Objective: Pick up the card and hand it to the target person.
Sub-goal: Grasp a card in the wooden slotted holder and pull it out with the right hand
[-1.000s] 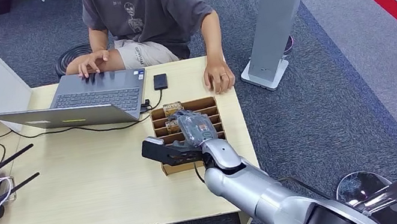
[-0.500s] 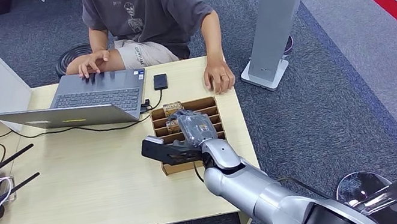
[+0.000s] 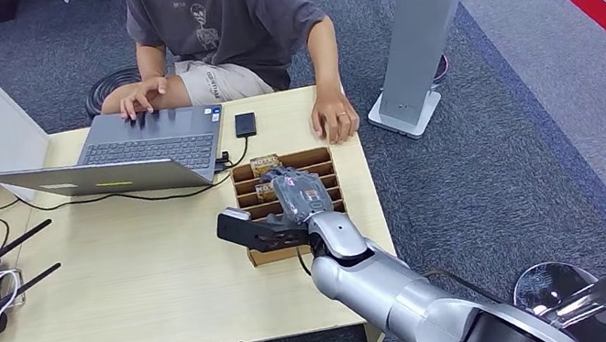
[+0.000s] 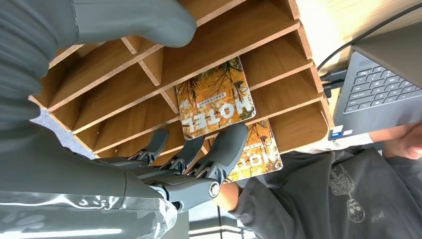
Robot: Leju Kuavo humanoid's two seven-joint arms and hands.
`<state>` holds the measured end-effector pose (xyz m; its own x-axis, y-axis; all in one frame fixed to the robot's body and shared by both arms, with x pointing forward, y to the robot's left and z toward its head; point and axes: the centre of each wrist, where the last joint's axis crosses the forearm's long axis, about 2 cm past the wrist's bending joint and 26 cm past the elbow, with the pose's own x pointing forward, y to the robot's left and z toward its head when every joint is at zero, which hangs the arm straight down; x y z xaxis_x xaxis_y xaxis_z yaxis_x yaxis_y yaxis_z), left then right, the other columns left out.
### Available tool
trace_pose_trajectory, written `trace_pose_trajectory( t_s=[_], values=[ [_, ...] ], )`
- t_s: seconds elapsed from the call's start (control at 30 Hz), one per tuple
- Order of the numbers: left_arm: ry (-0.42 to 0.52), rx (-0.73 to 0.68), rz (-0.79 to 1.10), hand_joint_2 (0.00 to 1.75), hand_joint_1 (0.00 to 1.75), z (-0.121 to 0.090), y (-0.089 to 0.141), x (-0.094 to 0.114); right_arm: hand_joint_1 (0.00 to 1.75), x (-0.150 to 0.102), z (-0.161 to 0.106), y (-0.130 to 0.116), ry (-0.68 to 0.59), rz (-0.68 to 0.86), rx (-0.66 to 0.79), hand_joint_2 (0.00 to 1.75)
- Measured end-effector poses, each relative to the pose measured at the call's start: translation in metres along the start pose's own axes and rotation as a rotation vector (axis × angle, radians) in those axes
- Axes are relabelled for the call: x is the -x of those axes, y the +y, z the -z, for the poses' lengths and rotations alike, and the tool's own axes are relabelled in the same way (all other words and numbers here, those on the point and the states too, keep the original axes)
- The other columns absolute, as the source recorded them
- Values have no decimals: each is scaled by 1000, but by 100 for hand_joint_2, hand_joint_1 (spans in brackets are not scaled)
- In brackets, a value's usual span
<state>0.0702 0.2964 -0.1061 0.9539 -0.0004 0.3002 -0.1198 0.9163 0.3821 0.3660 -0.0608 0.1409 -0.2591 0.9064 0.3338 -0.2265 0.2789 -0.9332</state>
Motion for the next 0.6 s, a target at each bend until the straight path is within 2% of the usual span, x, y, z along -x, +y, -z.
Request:
trace_pose_trajectory(
  t_s=[0.17,0.27,0.33,0.47,0.6],
  values=[
    [3,-4,0,0,0,0,0,0,63,-1,0,0,-3,-7,-1,175],
    [3,-5,0,0,0,0,0,0,71,-2,0,0,-5,-6,-3,175],
    [3,-5,0,0,0,0,0,0,80,-2,0,0,-6,-7,-3,175],
    [3,-5,0,0,0,0,0,0,128,-3,1,-1,-7,-11,-2,175],
    [3,-5,0,0,0,0,0,0,134,-3,1,-2,-8,-12,-4,175]
  ],
)
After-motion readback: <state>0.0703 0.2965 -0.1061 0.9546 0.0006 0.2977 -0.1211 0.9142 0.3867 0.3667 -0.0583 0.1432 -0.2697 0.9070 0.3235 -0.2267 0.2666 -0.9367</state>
